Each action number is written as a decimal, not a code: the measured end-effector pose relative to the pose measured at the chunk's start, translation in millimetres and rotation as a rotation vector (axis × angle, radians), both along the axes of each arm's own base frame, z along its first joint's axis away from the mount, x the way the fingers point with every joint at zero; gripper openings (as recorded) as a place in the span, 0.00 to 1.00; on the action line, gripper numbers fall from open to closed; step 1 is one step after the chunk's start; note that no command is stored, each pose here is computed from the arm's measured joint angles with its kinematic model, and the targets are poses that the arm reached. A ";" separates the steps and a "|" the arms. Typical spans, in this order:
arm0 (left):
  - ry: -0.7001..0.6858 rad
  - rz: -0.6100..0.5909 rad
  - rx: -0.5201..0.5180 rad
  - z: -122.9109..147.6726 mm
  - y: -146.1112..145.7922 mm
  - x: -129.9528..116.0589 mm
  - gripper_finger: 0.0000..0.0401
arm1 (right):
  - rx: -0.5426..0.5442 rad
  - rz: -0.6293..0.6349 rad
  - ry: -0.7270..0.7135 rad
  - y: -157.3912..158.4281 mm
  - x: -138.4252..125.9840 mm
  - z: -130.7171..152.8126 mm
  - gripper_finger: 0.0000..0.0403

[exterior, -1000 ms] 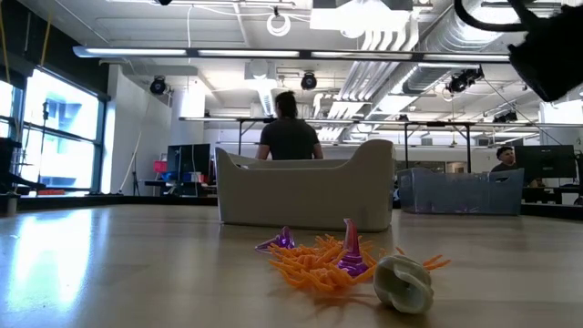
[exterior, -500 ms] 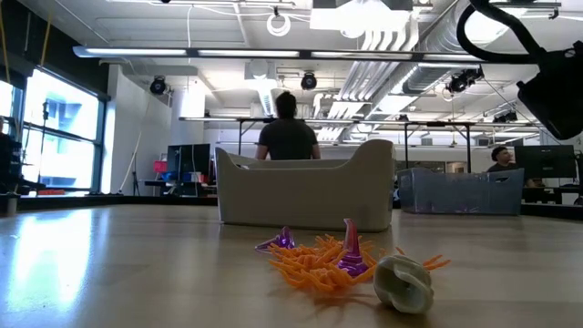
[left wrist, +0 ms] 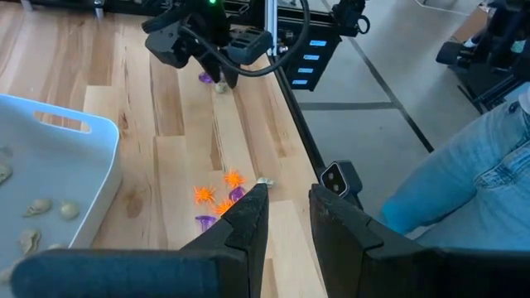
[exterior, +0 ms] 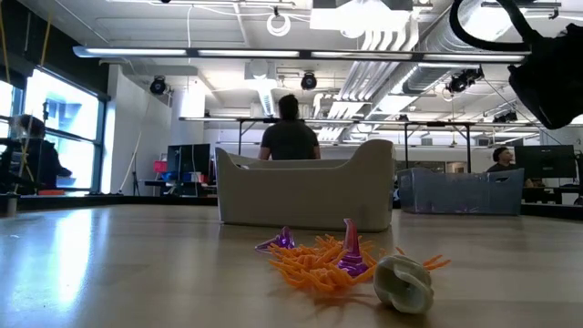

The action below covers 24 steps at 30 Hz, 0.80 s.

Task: Sort Halloween decoration
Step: Put the violet witch hat toy into the black bin

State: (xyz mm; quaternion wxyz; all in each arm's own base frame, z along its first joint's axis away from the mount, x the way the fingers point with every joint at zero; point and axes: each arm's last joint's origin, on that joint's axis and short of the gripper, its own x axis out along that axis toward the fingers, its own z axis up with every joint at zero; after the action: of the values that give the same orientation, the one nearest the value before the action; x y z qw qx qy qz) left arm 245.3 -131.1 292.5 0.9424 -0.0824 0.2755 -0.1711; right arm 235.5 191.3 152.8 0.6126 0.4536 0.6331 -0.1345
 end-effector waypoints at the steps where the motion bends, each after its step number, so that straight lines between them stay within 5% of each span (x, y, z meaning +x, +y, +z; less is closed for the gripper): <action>1: 0.000 0.000 0.000 0.0 0.0 0.0 0.19 | -0.006 -0.003 -0.003 -0.7 -0.5 1.2 0.38; 11: 0.000 -0.001 0.001 0.0 0.0 0.0 0.19 | -0.055 -0.022 0.039 -16.2 -16.8 25.6 0.38; 24: -0.003 -0.010 0.008 0.0 -1.2 -0.7 0.19 | -0.083 -0.010 0.127 -14.3 -12.9 4.7 0.38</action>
State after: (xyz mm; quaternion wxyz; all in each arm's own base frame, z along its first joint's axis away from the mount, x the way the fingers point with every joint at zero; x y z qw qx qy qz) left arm 244.6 -132.3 292.5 0.9422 -0.0773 0.2751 -0.1748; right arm 222.6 177.0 157.6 0.5890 0.4214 0.6623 -0.1920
